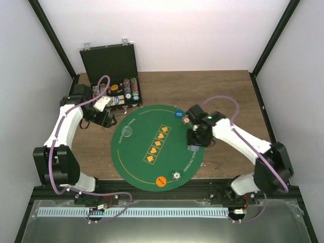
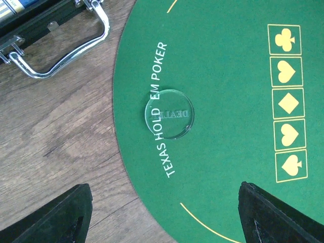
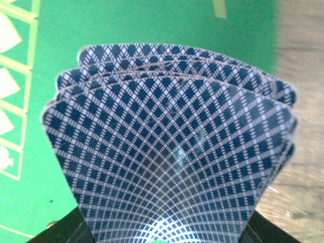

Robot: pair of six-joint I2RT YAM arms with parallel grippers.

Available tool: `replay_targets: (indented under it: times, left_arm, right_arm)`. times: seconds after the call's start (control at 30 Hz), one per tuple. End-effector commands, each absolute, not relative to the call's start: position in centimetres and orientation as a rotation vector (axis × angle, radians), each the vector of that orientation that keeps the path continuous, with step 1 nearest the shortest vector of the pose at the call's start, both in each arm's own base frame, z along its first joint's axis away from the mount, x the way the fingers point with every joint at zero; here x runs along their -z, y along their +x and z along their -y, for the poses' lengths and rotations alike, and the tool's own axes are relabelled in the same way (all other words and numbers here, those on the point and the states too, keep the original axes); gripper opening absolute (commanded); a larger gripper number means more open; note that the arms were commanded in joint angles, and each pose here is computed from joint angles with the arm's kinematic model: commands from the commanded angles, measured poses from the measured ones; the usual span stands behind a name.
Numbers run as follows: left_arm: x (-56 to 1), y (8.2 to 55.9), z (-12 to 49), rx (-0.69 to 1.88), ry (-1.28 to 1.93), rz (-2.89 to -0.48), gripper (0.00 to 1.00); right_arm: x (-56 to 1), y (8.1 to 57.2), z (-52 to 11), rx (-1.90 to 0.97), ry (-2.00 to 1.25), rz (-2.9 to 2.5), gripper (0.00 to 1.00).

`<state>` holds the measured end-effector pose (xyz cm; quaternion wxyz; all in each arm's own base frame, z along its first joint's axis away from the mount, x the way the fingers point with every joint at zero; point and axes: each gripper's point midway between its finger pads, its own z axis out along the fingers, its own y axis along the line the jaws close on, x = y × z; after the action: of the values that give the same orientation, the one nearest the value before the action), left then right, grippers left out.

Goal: Distribute texas hold em gaming equipment

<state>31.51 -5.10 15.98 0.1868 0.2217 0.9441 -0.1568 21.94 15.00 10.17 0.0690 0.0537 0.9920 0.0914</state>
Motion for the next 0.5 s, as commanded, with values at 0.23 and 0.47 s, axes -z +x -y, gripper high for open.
replay_targets:
  times: [0.23,0.47]
  left_arm:
    - [-16.4,31.8,4.1,0.46,0.616,-2.637,0.81]
    - [-16.4,31.8,3.0,0.41,0.606,-2.637,0.81]
  right_arm:
    - [-8.4,20.7,-27.3,-0.073,-0.815,-3.027,0.32]
    - [-6.6,17.1,-36.5,-0.18,-1.392,-2.808,0.32]
